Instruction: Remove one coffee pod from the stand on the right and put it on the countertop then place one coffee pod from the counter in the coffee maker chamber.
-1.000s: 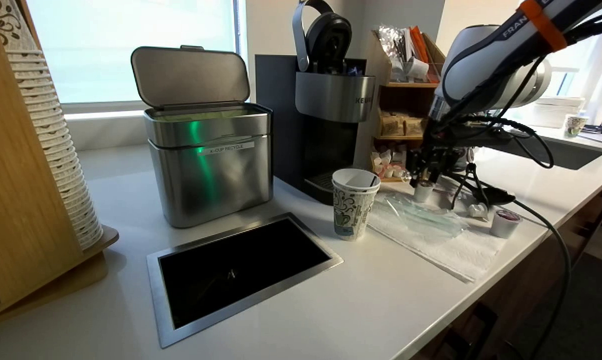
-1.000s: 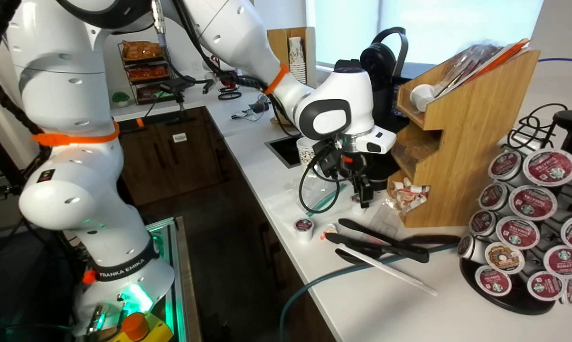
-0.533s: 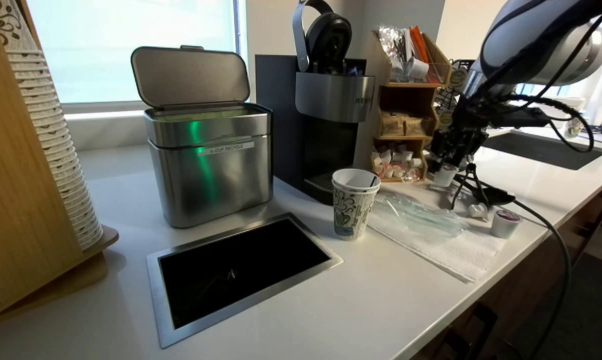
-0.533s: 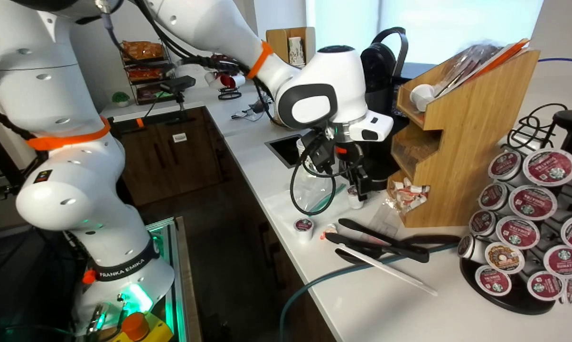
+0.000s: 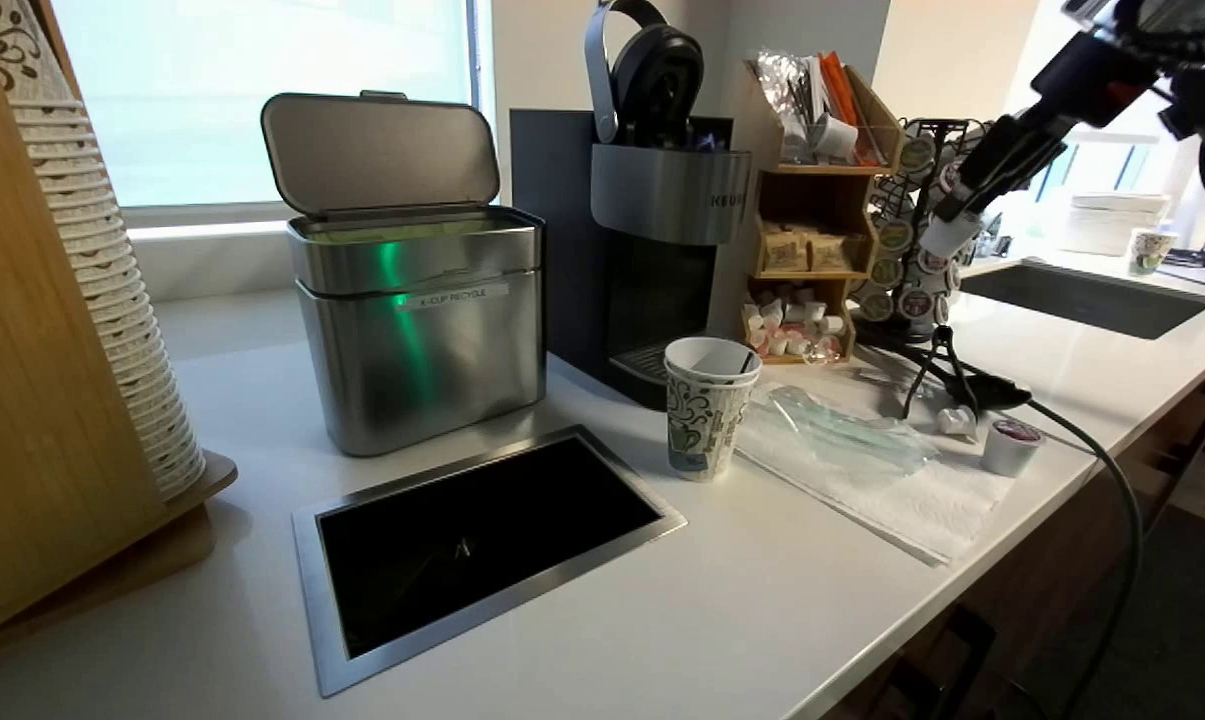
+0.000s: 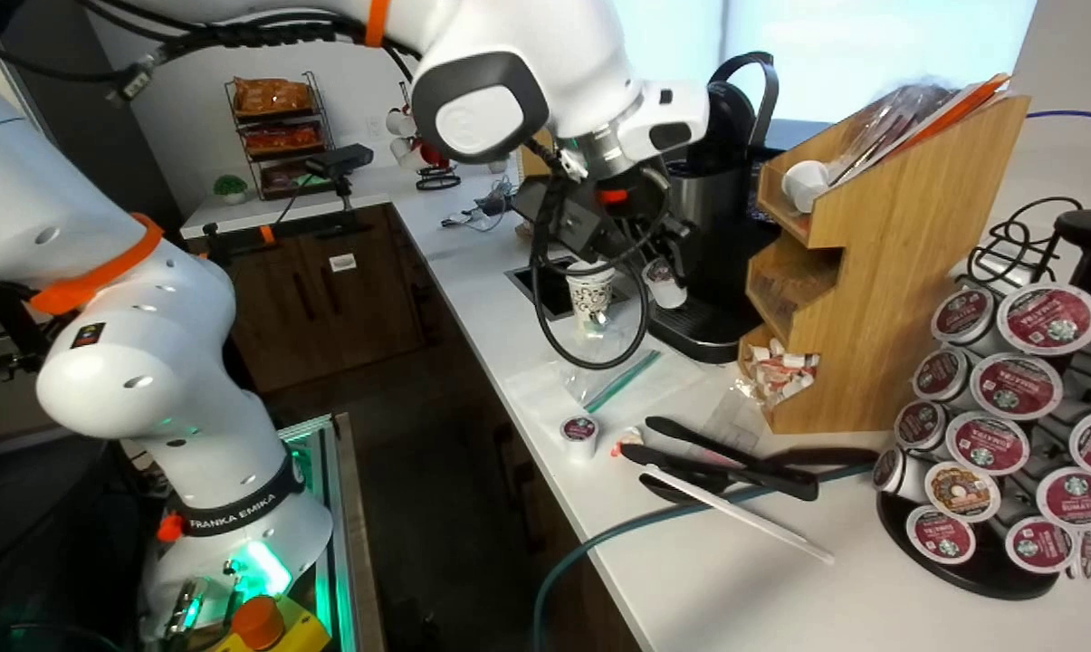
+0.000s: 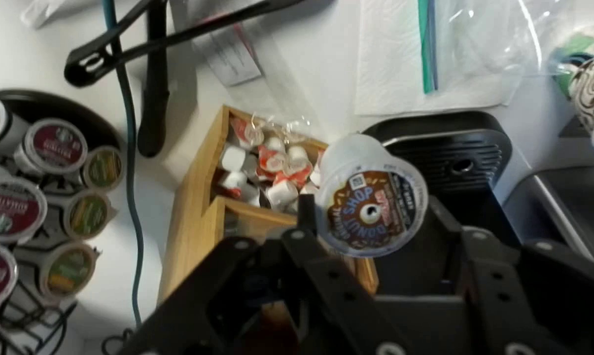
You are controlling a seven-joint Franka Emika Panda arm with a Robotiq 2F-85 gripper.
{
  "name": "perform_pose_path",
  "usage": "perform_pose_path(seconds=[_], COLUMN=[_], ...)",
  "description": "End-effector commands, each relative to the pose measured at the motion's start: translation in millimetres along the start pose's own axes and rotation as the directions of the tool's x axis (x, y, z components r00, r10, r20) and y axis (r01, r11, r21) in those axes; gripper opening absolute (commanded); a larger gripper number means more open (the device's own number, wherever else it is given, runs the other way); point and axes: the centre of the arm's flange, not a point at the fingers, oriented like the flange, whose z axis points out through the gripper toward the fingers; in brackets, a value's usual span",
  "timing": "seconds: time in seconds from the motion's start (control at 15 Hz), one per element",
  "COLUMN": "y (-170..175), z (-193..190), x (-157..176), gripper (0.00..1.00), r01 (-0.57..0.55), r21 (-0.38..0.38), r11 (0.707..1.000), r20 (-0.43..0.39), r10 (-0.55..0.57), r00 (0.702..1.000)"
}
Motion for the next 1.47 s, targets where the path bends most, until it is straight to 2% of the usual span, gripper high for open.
perform_pose_path(seconds=[0.0, 0.07, 0.13, 0.27, 0.53, 0.6, 0.73, 0.8, 0.87, 1.0, 1.2, 1.33, 1.4], y=[-19.2, -26.5, -11.7, -22.6, -24.6, -26.6, -39.6, -49.2, -59.9, -85.9, -120.6, -131.1, -131.0], z=[-73.9, -91.3, -58.1, -87.2, -89.4, -90.2, -100.9, -107.0, -113.9, -121.5, -111.5, -100.4, -105.8], x=[13.5, 24.5, 13.8, 22.5, 22.6, 35.0, 76.7, 99.6, 119.8, 153.3, 179.6, 186.0, 162.3], gripper=[0.28, 0.28, 0.53, 0.53, 0.53, 0.28, 0.28, 0.28, 0.28, 0.28, 0.28, 0.28, 0.53], r01=[0.108, 0.134, 0.084, 0.121, 0.13, 0.124, 0.166, 0.204, 0.247, 0.303, 0.359, 0.362, 0.366], r21=[0.031, 0.032, 0.012, 0.019, 0.019, 0.015, 0.003, -0.021, -0.013, -0.01, 0.071, 0.125, 0.087], r11=[0.994, 0.991, 0.996, 0.992, 0.991, 0.992, 0.986, 0.979, 0.969, 0.953, 0.931, 0.924, 0.927], r20=[-0.092, -0.085, -0.079, -0.104, -0.102, -0.125, -0.183, -0.192, -0.195, -0.183, -0.097, -0.055, -0.098], r10=[-0.104, -0.13, -0.083, -0.118, -0.127, -0.121, -0.163, -0.204, -0.245, -0.299, -0.351, -0.358, -0.357], r00=[0.99, 0.988, 0.993, 0.988, 0.987, 0.985, 0.97, 0.96, 0.95, 0.936, 0.931, 0.932, 0.929])
